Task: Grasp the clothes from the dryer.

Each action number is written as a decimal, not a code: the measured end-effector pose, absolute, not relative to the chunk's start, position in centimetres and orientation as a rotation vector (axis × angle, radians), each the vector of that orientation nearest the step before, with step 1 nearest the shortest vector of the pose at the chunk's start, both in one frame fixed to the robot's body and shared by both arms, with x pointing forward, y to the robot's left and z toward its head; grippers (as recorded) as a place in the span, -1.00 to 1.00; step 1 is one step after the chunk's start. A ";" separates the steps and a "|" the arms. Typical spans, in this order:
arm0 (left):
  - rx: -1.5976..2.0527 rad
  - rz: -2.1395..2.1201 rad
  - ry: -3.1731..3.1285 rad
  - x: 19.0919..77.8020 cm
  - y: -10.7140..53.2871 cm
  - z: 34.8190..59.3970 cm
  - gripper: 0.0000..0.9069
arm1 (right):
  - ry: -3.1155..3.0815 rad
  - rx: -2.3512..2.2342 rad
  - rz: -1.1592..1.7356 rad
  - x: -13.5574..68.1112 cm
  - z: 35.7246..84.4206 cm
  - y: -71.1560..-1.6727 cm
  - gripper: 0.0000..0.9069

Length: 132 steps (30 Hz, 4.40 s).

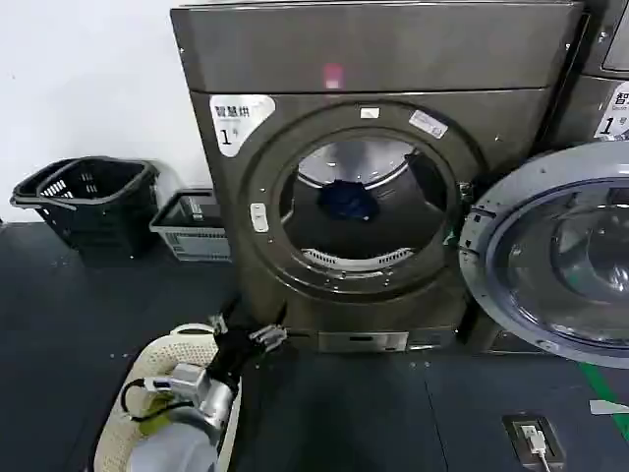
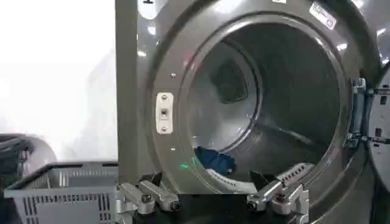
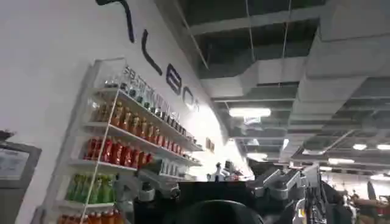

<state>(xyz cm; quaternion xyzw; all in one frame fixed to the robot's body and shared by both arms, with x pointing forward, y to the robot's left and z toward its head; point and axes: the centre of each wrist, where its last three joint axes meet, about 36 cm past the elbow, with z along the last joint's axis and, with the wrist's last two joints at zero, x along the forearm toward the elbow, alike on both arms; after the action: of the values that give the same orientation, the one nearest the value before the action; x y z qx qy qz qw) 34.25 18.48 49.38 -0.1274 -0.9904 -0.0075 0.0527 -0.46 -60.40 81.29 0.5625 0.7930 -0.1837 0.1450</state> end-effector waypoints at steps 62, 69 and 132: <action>-0.325 -0.021 -3.037 33.8 18.3 49.5 1.00 | 2.296 1.531 -0.482 -0.1 80.4 -61.1 1.00; -0.323 -0.035 -3.057 34.0 18.1 49.4 1.00 | 2.278 1.481 -0.491 -0.2 80.3 -61.2 1.00; -0.216 -0.064 -3.091 34.2 20.0 49.9 1.00 | 2.197 1.358 -0.585 -0.2 80.0 -62.0 1.00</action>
<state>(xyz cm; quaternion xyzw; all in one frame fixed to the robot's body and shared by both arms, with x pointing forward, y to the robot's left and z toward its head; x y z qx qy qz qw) 34.17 20.01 49.93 -0.0698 -0.9971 -0.0207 0.0211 -0.18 -62.04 80.03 0.4974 0.8044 -0.2142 0.2442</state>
